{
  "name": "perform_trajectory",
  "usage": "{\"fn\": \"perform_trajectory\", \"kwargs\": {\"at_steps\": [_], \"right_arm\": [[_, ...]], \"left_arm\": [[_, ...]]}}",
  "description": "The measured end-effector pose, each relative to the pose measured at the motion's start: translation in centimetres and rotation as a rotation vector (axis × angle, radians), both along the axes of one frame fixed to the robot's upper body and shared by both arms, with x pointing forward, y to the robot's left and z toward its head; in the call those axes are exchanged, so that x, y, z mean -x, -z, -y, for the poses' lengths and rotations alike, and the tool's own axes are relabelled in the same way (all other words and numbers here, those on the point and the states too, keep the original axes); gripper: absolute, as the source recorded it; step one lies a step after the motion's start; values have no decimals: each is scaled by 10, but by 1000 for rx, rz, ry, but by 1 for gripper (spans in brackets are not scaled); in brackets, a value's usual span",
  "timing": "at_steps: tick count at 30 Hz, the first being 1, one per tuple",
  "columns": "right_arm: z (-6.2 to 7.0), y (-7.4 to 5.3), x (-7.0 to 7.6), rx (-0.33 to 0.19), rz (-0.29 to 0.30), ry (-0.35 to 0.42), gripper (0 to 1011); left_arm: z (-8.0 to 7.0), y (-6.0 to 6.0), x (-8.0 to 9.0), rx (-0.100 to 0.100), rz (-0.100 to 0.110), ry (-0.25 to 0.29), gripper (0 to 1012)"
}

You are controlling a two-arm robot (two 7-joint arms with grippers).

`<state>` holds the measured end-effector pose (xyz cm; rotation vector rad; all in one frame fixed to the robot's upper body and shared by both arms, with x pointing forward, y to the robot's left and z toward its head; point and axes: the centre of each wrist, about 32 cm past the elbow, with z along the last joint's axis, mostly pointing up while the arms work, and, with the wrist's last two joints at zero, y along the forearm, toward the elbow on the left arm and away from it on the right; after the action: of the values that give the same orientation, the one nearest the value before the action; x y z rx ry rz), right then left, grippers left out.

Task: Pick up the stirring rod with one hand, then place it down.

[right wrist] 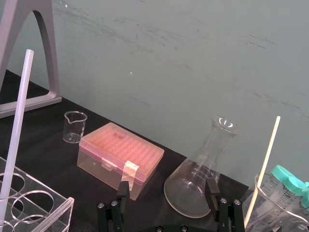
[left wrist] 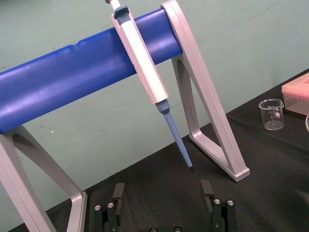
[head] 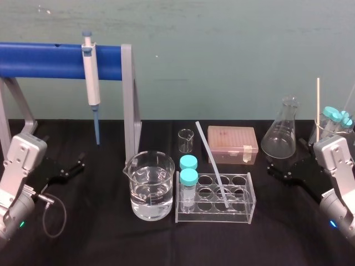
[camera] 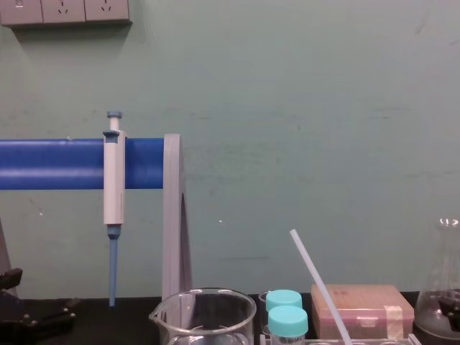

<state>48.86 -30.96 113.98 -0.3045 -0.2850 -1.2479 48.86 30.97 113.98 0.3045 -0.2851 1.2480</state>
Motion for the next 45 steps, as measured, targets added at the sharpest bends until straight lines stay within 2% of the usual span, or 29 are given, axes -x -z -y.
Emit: {"fn": "perform_trajectory", "kwargs": {"at_steps": [45], "right_arm": [[0, 0, 0, 0, 0, 0, 1003]], "left_arm": [[0, 0, 0, 0, 0, 0, 1000]]}}
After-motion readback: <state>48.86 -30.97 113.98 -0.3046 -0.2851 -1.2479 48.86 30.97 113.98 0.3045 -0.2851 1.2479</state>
